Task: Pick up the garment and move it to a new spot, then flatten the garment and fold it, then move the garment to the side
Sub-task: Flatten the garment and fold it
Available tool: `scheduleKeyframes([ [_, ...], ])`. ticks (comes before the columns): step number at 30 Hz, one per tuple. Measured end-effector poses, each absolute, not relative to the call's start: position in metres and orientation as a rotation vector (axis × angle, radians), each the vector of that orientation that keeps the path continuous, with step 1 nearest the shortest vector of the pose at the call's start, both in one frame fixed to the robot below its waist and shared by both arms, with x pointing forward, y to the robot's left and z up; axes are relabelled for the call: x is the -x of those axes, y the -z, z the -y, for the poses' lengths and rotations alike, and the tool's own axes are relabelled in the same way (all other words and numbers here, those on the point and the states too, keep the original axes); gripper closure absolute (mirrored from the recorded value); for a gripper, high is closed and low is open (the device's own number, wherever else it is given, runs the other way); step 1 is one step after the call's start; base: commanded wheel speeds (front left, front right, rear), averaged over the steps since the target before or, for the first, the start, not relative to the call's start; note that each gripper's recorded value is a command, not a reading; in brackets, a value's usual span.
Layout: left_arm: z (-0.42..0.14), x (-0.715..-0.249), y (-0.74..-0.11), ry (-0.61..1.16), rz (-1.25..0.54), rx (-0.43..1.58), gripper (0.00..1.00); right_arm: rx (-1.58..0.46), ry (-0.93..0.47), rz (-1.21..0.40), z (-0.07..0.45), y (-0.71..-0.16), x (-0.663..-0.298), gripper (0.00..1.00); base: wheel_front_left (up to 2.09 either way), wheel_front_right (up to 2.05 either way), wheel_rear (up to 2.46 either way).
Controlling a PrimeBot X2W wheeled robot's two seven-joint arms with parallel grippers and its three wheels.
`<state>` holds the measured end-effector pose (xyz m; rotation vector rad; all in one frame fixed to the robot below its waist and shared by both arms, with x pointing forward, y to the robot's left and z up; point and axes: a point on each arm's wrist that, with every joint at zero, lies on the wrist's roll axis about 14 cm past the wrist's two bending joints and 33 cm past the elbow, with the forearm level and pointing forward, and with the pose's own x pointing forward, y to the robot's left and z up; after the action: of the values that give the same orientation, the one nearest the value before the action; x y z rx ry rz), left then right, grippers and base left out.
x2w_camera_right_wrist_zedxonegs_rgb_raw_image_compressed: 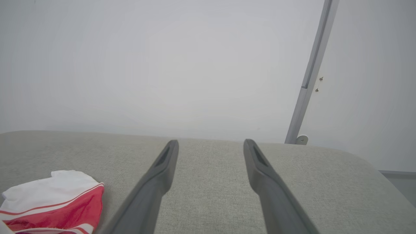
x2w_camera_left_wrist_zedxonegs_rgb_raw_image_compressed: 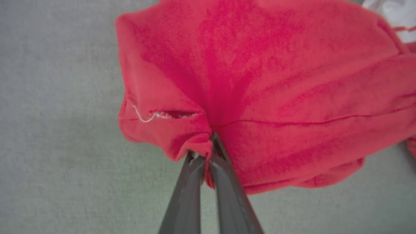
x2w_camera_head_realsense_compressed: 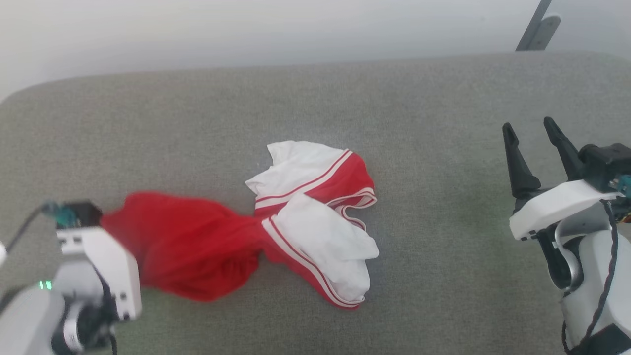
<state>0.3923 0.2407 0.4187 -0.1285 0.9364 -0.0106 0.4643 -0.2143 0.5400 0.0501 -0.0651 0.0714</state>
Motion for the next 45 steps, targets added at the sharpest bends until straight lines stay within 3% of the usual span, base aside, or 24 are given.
scheduleKeyframes([
  [8,-0.208,-0.314,-0.392,0.061,-1.101,0.175,1.0,-0.042,-0.066,0.116,0.218,-0.565,-0.448,0.0,0.0,0.0,0.0],
  [12,-0.193,-0.299,-0.388,0.103,-1.129,0.174,1.0,-0.048,-0.06,0.125,0.218,-0.57,-0.44,0.0,0.0,0.0,0.0],
  [13,-0.191,-0.301,-0.39,0.113,-1.114,0.172,0.68,-0.05,-0.058,0.132,0.218,-0.572,-0.439,0.0,0.0,0.0,0.0],
  [14,-0.189,-0.302,-0.391,0.116,-1.11,0.174,0.59,-0.052,-0.058,0.135,0.218,-0.574,-0.437,0.0,0.0,0.0,0.0],
  [15,-0.188,-0.302,-0.392,0.119,-1.107,0.171,0.39,-0.052,-0.056,0.136,0.219,-0.575,-0.435,0.0,0.0,0.0,0.0],
  [16,-0.188,-0.305,-0.395,0.122,-1.091,0.166,0.0,-0.053,-0.054,0.136,0.22,-0.575,-0.433,0.0,0.0,0.0,0.0],
  [26,-0.191,-0.363,-0.463,0.15,-0.891,0.123,0.0,-0.063,-0.021,0.144,0.229,-0.577,-0.422,0.0,0.0,0.0,0.0],
  [35,-0.158,-0.43,-0.526,0.305,-0.693,-0.022,0.0,-0.072,0.024,0.136,0.243,-0.568,-0.417,0.0,0.0,0.0,0.0],
  [40,-0.131,-0.462,-0.53,0.389,-0.635,-0.037,0.0,-0.071,0.037,0.123,0.246,-0.561,-0.419,0.0,0.0,0.0,0.0],
  [45,-0.105,-0.488,-0.507,0.473,-0.685,-0.082,0.0,-0.072,0.06,0.108,0.254,-0.553,-0.42,0.0,0.0,0.0,0.0],
])
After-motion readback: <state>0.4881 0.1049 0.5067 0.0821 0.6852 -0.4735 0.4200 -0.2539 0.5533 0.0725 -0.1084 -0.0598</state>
